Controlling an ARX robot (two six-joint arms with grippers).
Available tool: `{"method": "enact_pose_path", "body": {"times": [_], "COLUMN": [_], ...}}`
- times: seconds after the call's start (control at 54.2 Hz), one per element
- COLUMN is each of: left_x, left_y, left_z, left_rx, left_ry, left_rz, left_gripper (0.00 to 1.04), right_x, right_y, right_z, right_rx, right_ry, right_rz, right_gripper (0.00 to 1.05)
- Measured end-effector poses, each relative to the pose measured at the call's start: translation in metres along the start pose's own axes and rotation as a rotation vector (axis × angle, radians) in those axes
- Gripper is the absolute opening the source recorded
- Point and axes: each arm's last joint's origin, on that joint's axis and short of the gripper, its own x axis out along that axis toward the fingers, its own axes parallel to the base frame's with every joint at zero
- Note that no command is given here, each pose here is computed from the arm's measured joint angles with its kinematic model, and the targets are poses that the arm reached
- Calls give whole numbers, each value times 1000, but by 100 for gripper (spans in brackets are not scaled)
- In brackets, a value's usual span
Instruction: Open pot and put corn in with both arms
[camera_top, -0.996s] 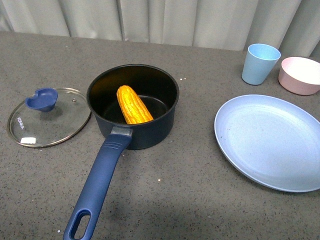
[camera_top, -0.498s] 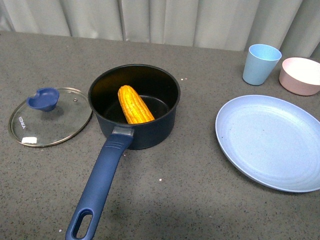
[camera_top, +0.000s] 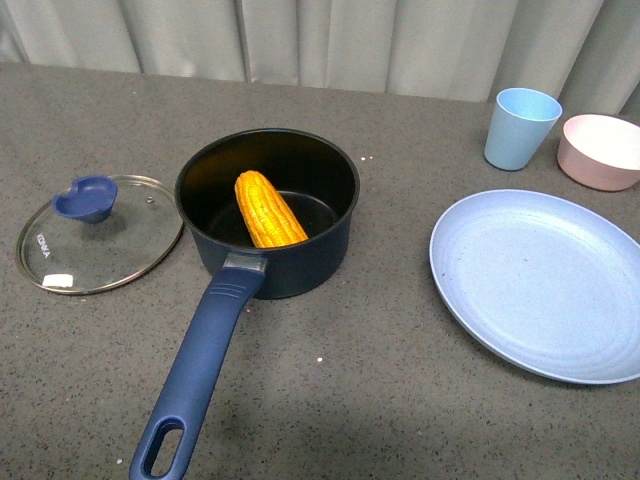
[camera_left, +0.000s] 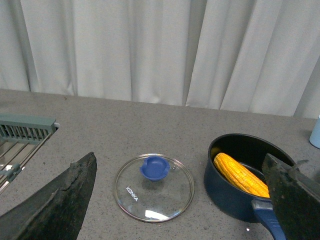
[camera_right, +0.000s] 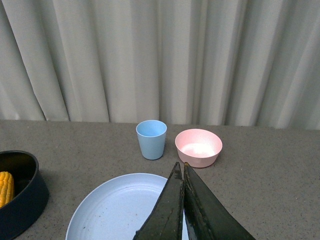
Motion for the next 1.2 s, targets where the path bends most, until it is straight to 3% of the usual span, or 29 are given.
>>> {"method": "enact_pose_path", "body": {"times": [1.144, 1.199], "left_x": [0, 0], "left_y": [0, 0], "left_z": [0, 0], "left_rx": [0, 0], "left_ry": [0, -1], "left_rz": [0, 0], "left_gripper": [98, 98], "right_x": [-24, -24], "right_y": [0, 0], "right_z": [-3, -3], "right_rx": [0, -1], "right_ry": [3, 3], "right_rz": [3, 3], "right_gripper": [1, 5]}}
